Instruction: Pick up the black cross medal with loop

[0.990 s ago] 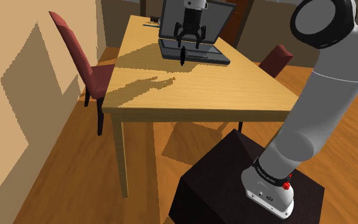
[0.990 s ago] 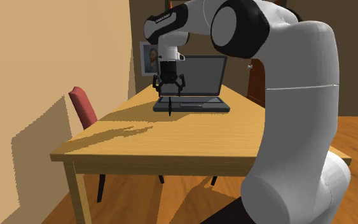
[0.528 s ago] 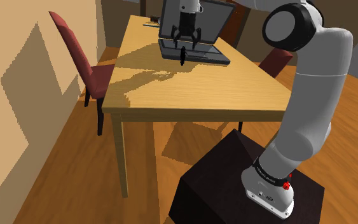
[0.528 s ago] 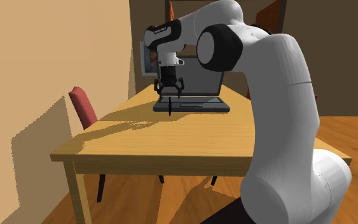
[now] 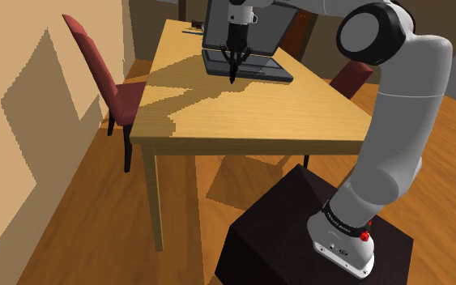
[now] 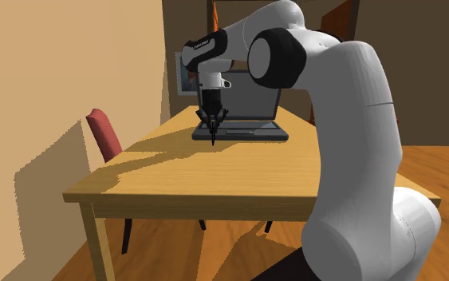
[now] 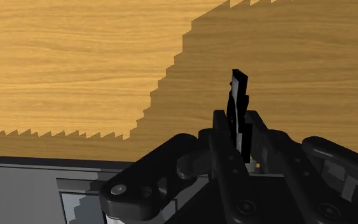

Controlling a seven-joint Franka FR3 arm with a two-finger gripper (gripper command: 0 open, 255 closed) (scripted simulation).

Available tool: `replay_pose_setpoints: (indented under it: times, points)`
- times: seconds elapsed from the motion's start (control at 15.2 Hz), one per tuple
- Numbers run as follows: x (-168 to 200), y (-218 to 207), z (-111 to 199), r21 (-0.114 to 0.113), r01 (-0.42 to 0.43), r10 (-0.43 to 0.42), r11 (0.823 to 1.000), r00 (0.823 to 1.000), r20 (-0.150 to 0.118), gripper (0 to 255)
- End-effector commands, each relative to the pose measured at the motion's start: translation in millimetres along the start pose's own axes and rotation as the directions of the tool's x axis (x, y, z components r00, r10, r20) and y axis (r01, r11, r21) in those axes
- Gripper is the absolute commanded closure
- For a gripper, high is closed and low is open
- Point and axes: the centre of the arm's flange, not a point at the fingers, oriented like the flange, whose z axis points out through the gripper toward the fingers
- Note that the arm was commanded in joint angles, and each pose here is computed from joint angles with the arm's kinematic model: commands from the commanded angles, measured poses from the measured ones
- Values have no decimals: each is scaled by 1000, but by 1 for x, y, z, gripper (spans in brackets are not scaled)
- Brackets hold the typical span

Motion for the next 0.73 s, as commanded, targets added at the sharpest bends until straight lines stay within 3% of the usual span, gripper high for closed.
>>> replay_pose_setpoints:
  times: [0.0, 0.4, 0.66]
  points:
    - [0, 0, 0, 0, 0, 0, 1000, 1000, 0, 255]
    - [0, 0, 0, 0, 0, 0, 1000, 1000, 0, 255]
    - [-2, 1, -21, 0, 0, 0, 1000, 1000, 0, 255]
